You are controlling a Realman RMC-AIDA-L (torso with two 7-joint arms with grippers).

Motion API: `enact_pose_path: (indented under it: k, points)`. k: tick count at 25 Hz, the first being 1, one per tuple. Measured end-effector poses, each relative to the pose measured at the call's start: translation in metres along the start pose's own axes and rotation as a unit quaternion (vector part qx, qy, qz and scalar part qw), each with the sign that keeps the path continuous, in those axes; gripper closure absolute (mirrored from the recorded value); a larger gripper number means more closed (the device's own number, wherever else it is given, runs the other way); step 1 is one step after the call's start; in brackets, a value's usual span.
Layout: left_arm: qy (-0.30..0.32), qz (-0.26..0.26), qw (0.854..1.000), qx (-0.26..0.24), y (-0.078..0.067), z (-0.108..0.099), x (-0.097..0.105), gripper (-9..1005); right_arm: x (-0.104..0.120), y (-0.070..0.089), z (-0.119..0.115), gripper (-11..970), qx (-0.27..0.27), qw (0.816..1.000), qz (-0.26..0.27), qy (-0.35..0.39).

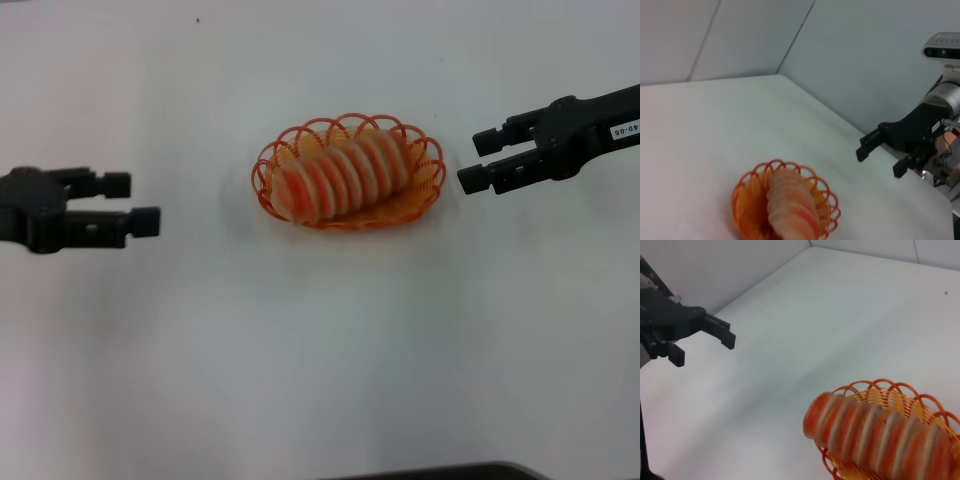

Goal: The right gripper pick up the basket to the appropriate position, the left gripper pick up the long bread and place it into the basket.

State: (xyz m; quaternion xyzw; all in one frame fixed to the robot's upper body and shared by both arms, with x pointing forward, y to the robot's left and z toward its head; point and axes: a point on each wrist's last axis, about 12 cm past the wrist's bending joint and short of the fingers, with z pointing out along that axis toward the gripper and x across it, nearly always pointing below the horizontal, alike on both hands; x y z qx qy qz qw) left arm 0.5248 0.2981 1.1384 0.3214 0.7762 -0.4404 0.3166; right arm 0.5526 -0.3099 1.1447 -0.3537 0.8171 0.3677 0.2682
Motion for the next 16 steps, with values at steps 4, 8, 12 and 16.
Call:
enact_pose_path:
  k: [4,8,12,16]
  points:
    - [0.002,-0.025,1.0,-0.01,0.004,-0.016,0.017,95,-0.004,0.0,0.002,150,-0.002,1.0,-0.006,0.003]
    - [0.001,-0.026,1.0,-0.013,0.005,-0.017,0.021,95,-0.008,0.001,0.004,150,-0.005,1.0,-0.011,0.009]
    - [0.0,-0.03,0.999,-0.012,0.005,-0.016,0.023,95,-0.01,0.002,0.006,150,-0.008,1.0,-0.016,0.013]
    - [-0.001,-0.032,0.999,-0.01,0.005,-0.015,0.024,95,-0.011,0.002,0.007,150,-0.01,1.0,-0.017,0.016]
